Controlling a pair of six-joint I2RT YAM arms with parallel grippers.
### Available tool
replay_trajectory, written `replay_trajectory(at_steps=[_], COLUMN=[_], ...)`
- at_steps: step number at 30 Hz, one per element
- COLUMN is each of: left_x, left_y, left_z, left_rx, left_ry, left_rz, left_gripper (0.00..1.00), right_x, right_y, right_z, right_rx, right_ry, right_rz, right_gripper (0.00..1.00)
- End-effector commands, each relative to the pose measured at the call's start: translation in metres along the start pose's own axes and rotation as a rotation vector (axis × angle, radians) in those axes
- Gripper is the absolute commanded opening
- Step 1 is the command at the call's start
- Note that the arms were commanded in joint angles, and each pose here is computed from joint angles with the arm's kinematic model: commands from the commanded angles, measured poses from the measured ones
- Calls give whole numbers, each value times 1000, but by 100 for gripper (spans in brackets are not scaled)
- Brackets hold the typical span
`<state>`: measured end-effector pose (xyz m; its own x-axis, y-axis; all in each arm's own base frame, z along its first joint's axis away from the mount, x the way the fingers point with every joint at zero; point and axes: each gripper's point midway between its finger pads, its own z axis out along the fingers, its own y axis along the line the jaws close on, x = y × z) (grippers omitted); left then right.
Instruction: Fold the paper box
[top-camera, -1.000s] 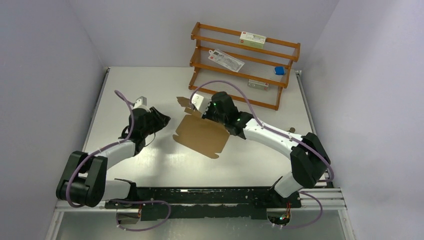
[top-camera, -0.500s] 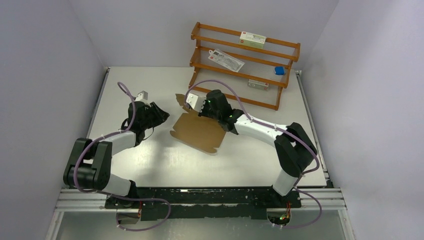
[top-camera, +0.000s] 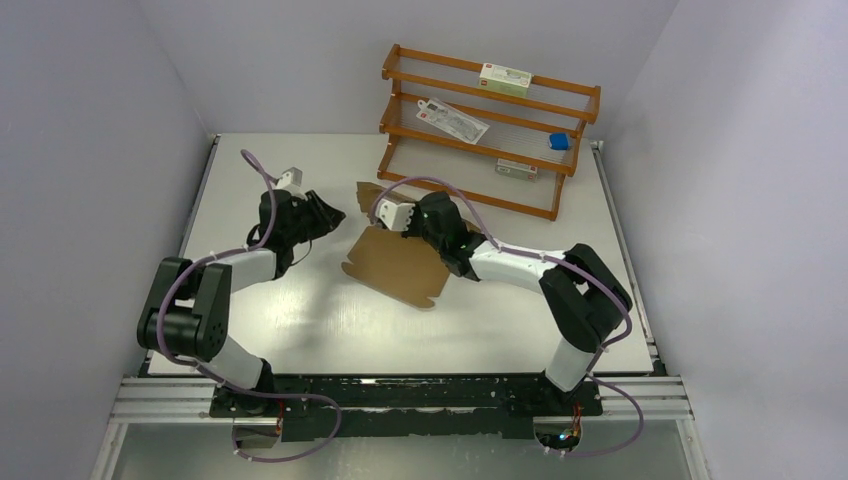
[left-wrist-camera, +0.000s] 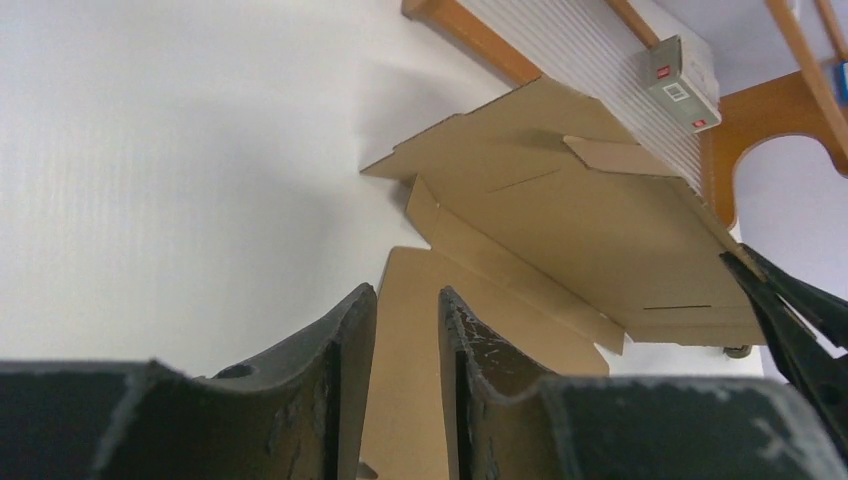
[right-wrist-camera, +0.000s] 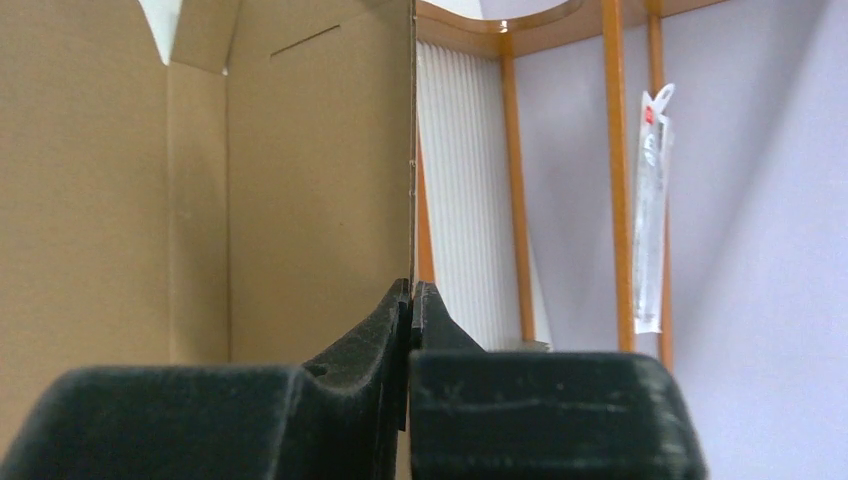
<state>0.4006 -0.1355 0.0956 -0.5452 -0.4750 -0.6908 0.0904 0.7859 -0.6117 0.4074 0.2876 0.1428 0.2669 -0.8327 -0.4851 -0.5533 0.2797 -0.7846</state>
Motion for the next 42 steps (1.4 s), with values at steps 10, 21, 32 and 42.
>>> replay_trajectory(at_steps=[10,21,32,42], left_x=[-48,-68,-32,-16], left_y=[-28,13,-26,-57], left_z=[23,79,103,75], left_rx=[134,58,285,437], left_ry=[-155,-126,-12,8], left_rz=[45,97,137,171], left_gripper=[33,35,33,28], right_x=[30,29,26,26], right_y=[43,51,50,49], right_z=[-2,-3,2,4], right_rx=[-78,-120,-119,-110], right_ry=[-3,-28,-33,-32], right_rz=[-209,-262,-286,-313], right_gripper=[0,0,0,0])
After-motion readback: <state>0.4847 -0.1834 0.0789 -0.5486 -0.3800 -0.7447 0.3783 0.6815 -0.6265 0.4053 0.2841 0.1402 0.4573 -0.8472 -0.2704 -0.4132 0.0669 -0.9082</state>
